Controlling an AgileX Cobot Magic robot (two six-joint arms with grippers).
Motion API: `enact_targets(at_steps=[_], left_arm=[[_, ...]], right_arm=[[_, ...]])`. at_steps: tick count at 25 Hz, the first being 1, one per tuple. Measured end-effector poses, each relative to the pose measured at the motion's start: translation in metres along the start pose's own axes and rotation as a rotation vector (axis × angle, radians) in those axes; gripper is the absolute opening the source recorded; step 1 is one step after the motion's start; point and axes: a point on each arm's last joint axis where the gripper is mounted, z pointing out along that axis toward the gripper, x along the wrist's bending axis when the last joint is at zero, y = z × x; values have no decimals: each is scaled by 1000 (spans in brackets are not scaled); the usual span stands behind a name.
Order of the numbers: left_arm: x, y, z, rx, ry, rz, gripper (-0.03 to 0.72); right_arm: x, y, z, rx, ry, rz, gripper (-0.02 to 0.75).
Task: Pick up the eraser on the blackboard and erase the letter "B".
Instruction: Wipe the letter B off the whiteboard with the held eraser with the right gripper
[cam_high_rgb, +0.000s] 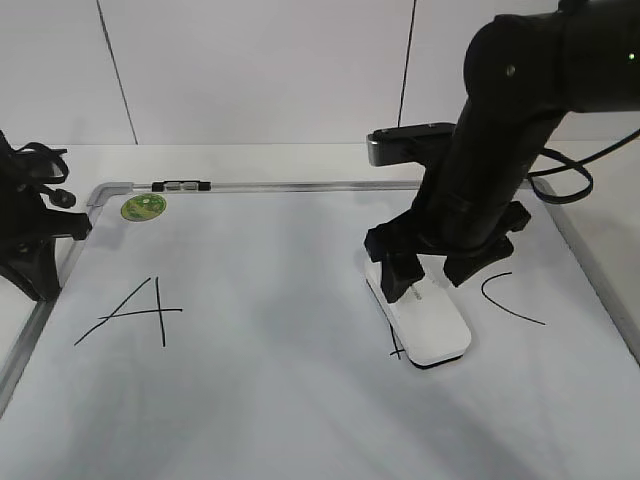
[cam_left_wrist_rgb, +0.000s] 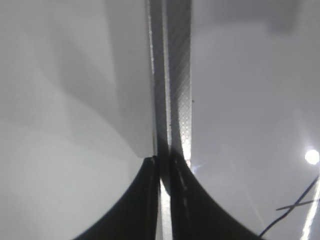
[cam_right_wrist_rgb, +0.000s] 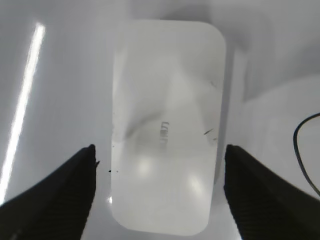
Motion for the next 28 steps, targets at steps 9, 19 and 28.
enact_targets(at_steps=[9,19,28], left_arm=[[0,0,0,0,0,0,20],[0,0,0,0,3,2,20],[0,0,0,0,3,2,20]], right_arm=[[1,12,12,3,0,1,634],[0,14,19,36,-3,10,634],[-1,11,35,115,-8,17,634]])
